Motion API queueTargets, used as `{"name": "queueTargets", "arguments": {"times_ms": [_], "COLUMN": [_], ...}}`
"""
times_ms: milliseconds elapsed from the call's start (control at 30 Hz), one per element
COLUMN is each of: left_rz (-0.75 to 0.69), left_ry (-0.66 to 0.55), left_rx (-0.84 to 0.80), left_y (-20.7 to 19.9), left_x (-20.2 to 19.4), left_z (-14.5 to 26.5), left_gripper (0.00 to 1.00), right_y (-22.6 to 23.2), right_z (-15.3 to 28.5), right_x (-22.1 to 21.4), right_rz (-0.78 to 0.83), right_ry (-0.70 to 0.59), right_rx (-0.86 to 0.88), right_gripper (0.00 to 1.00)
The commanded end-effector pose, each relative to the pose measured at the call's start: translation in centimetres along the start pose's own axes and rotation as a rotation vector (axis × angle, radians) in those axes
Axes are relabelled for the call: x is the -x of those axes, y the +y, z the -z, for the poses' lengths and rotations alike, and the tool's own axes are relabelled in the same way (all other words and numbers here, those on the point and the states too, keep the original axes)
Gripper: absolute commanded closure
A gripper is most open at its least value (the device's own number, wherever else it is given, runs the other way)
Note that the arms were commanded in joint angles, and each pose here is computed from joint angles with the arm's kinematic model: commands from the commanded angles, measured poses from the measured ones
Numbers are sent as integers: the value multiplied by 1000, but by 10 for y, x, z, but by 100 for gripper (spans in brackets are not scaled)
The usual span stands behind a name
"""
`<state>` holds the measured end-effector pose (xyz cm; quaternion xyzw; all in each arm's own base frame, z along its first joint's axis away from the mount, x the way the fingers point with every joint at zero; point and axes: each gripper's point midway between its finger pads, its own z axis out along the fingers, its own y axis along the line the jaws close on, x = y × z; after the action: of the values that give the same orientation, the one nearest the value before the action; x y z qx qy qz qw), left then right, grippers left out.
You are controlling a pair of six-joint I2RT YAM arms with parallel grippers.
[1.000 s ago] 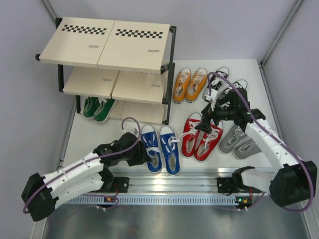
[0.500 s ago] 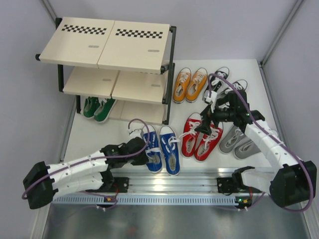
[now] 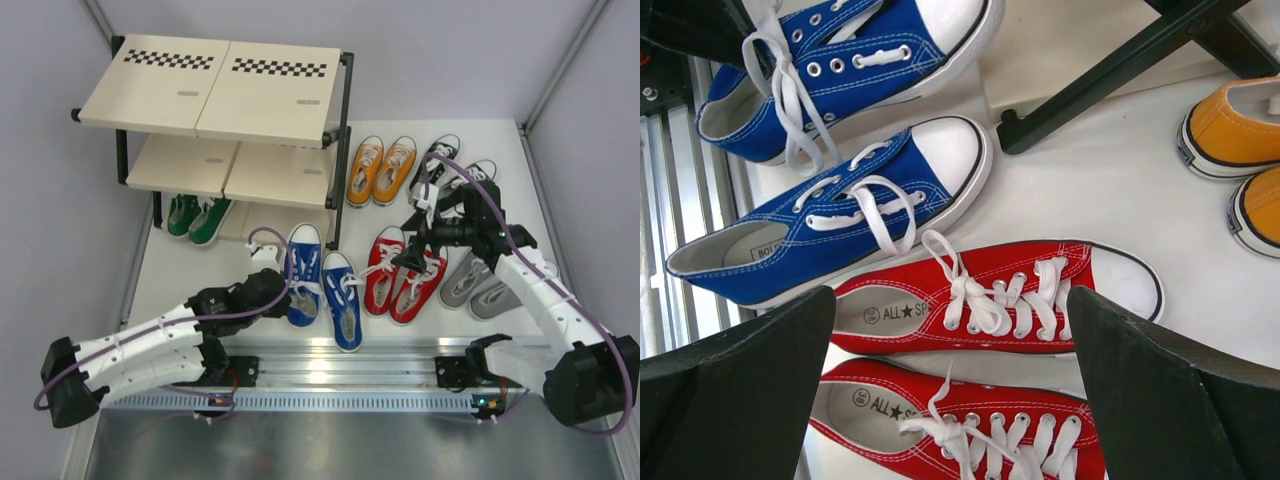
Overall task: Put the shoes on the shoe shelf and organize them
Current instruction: Pick up the shoe at the center of the board, then place the shoe at the shoe shelf.
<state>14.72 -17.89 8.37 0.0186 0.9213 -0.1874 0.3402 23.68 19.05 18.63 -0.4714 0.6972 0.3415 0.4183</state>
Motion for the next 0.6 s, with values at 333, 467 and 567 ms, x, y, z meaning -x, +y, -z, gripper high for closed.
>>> {"name": "queueTargets", "arguments": {"times_ms": [333,467,567], "left_rz": [11,71,87], "left_ry": [-360,-415,-435], "left_rx": [73,104,99], "left_y": [-13,15,20], "left_x": [132,169,189], "left_z": [6,-5,-14], "left_gripper": [100,100,100], "right_y": [8,8,8], "right_z": [9,10,10], "right_x": [10,10,9], "right_rz": [57,61,62], "right_ry": [-54,-57,-58], "right_rx": [10,8,9], "right_gripper": [0,0,1]}}
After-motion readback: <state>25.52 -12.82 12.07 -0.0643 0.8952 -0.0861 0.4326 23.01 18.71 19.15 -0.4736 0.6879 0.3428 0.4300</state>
